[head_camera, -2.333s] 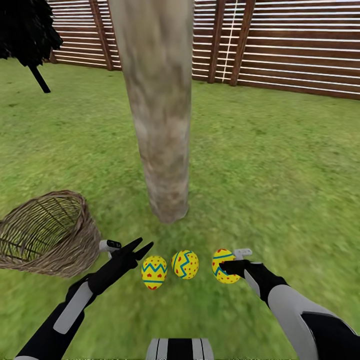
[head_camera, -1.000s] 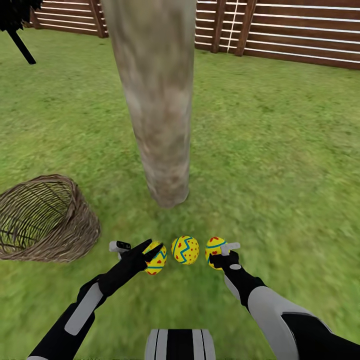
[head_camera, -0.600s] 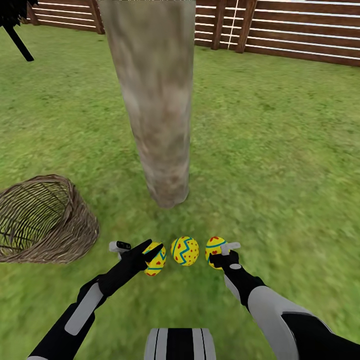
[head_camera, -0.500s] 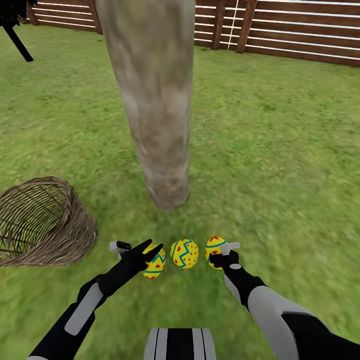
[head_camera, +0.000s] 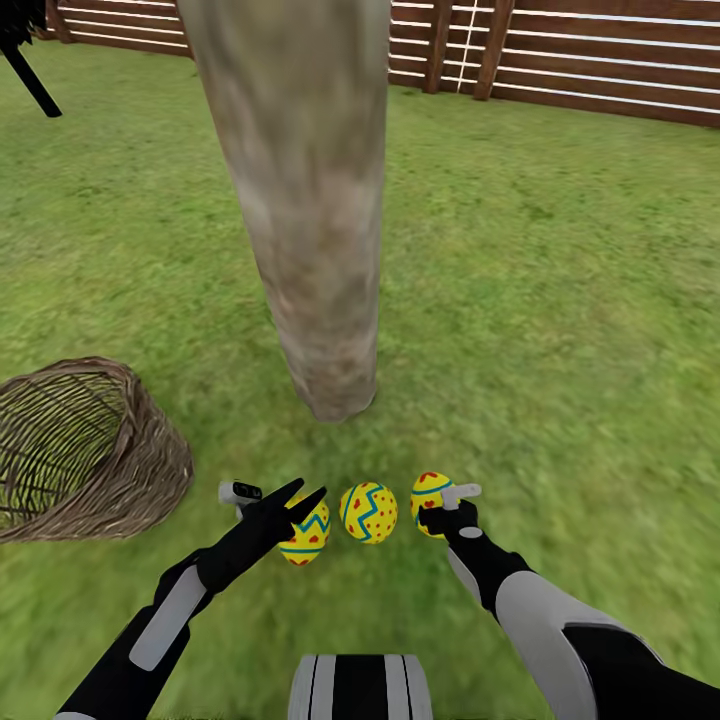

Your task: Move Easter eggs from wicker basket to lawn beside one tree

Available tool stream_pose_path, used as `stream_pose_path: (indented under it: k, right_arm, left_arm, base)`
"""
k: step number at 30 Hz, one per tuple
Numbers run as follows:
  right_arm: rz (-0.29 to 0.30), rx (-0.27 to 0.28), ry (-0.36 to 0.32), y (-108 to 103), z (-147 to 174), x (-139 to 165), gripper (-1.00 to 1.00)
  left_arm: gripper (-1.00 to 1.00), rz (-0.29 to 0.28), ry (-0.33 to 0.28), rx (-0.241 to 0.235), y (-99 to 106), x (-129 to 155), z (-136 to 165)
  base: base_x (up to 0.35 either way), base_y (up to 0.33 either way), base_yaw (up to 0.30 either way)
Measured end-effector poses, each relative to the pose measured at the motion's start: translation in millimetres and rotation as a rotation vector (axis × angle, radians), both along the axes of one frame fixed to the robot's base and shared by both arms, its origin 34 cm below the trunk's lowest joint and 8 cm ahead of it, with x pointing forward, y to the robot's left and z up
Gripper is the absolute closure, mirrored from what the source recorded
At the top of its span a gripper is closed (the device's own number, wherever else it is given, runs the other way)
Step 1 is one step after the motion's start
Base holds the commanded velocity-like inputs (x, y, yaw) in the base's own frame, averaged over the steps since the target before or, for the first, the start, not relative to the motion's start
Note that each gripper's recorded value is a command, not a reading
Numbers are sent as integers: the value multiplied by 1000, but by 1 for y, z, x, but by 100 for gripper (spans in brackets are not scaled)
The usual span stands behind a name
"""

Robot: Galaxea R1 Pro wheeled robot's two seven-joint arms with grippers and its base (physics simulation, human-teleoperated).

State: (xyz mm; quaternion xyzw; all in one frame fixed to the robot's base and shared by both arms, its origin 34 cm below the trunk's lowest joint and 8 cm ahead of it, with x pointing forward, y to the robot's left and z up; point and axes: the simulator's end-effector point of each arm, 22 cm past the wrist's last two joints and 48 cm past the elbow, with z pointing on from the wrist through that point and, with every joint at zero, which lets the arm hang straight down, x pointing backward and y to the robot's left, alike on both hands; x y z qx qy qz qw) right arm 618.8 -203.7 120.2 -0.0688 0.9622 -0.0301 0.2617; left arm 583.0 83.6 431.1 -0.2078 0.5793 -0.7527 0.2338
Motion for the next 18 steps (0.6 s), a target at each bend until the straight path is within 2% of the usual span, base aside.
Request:
stream_pose_path:
  k: [6,15,16,18]
  right_arm:
    - [4,-5,-8,-1,-6,5,100]
    - [3,-4,-9,-1,-6,5,100]
    - [3,-4,-9,-1,-6,5,-100]
    - [7,-4,-8,0,-6,6,-100]
  left_arm:
    - [-100,0,22,0,0,-2,-12]
    - [-100,1,24,-1,0,-2,-12]
    - [-100,1,24,-1,0,-2,-12]
    - [-100,1,24,-1,0,-2,-12]
  base:
    - [0,0,0]
    - [0,0,0]
    - [0,0,0]
    - [0,0,0]
